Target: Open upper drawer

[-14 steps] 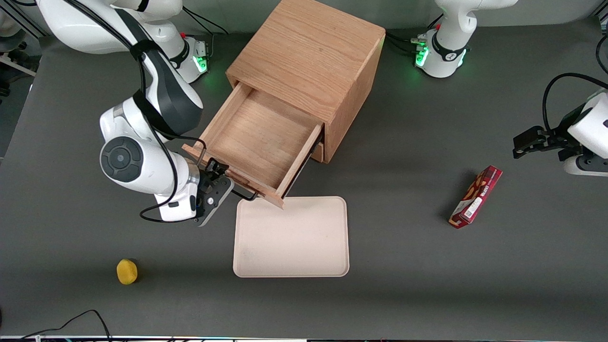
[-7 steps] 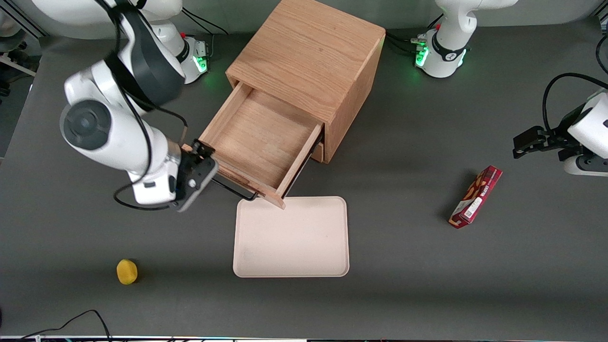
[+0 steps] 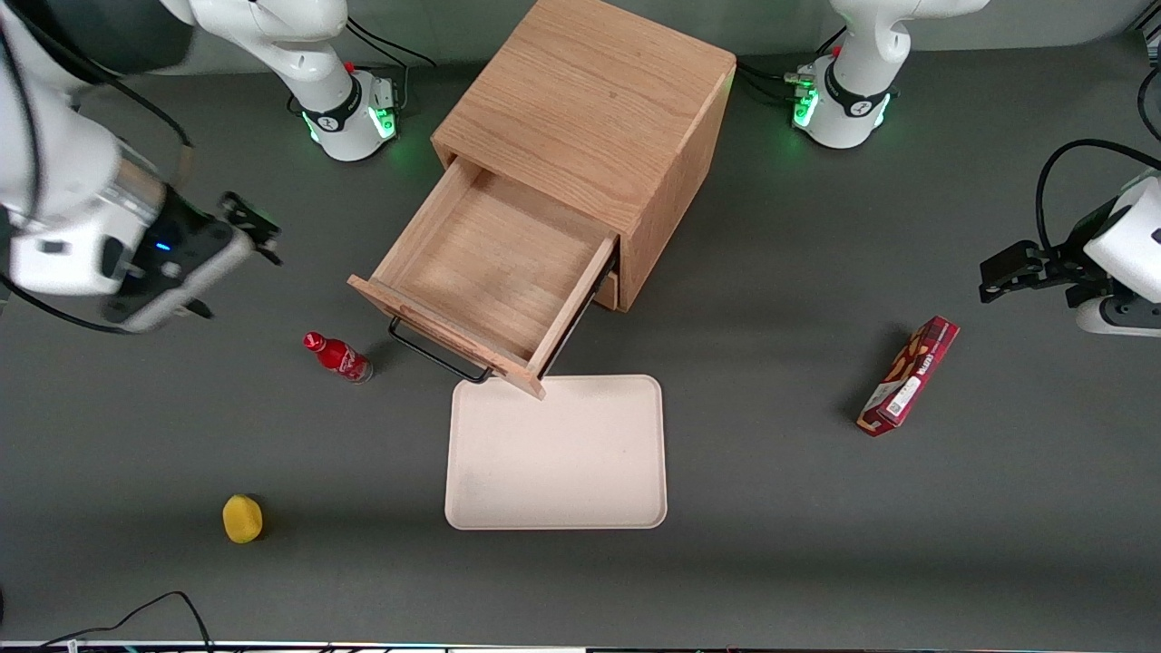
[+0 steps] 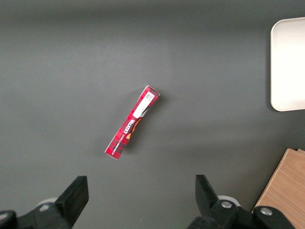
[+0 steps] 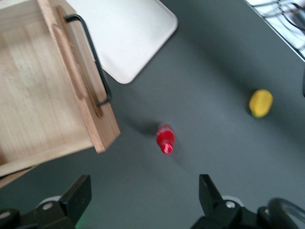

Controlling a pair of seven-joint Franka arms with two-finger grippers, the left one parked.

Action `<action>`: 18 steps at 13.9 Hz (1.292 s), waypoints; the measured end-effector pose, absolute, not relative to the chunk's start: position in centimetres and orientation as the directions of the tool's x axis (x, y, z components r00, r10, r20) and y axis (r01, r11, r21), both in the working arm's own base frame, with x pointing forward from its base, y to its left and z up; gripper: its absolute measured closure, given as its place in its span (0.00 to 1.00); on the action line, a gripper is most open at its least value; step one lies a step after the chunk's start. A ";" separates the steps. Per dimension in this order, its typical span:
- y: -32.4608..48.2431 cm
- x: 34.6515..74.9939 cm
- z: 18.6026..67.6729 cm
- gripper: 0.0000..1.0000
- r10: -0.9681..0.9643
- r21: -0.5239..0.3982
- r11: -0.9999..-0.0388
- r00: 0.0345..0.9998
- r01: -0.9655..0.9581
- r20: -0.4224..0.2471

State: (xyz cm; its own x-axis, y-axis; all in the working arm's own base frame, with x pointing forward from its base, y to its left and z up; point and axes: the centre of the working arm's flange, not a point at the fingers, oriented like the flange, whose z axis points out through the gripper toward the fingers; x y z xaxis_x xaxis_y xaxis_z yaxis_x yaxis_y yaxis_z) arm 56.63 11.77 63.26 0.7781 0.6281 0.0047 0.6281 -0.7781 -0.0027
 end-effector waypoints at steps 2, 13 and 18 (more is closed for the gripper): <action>8.1 54.8 64.4 0.00 0.560 -0.031 -0.827 0.828 0.561 0.035; -1.7 51.1 65.5 0.02 0.288 -0.048 -0.955 0.955 0.291 0.069; 1.0 50.4 66.0 0.02 0.198 -0.037 -0.979 0.978 0.201 0.066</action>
